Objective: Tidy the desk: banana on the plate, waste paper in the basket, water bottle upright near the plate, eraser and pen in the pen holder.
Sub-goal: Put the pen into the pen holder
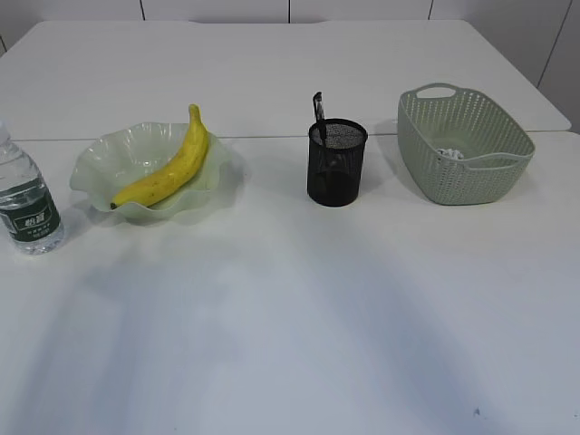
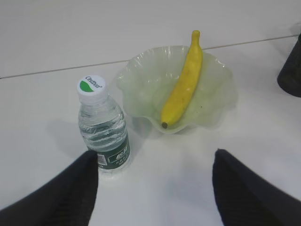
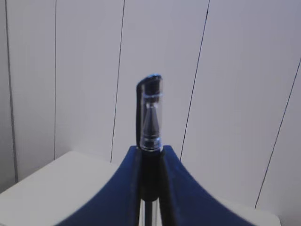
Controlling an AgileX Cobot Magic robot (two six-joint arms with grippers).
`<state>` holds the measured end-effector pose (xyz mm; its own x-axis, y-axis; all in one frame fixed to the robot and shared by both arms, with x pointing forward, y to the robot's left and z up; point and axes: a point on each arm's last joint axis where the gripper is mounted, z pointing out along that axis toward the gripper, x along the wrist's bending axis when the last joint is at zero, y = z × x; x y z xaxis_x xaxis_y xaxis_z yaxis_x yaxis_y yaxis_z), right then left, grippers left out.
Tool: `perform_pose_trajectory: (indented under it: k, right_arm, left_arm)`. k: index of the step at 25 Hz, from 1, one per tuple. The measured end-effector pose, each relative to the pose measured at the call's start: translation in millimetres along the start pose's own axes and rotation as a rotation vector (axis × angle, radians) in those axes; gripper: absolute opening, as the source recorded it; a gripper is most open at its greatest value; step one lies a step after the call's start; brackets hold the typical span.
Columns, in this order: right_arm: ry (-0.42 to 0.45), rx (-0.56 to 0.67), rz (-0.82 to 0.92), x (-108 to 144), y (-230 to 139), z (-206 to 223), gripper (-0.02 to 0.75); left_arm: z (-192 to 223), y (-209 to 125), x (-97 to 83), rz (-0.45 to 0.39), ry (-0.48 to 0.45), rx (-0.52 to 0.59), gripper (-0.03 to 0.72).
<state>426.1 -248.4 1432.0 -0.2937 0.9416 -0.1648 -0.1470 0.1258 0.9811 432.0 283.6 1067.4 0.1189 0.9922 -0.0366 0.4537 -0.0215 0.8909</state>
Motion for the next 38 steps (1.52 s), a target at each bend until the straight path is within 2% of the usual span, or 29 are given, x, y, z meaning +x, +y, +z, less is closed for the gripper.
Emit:
perform_pose_trajectory:
  k: [7, 10, 19, 25, 31, 38]
  right_arm:
    - [0.004, 0.183, 0.005, 2.8, -37.5, 7.0, 0.060]
    - [0.001, 0.206, 0.009, 5.3, -59.2, 9.3, 0.060]
    - [-0.035, 0.171, 0.020, 14.6, -135.0, 9.1, 0.060]
    - [-0.055, 0.174, 0.004, 19.9, -196.0, 29.4, 0.060]
    - [-0.090, 0.108, -0.002, 21.1, -234.2, 53.4, 0.060]
    - [-0.103, 0.121, -0.003, 21.6, -275.9, 96.1, 0.060]
  left_arm:
    - [-1.5, 0.6, -0.1, 0.000, 0.000, -0.006, 0.538]
    - [-1.5, 0.6, -0.2, -0.002, -0.001, -0.007, 0.538]
    - [-1.5, 0.6, -0.2, -0.002, -0.001, -0.007, 0.538]
    - [-1.5, 0.6, -0.2, -0.002, -0.001, -0.007, 0.538]
    - [-1.6, 1.8, 0.2, -0.002, 0.003, -0.019, 0.538]
    - [-1.7, 5.5, 1.3, -0.002, 0.016, -0.060, 0.538]
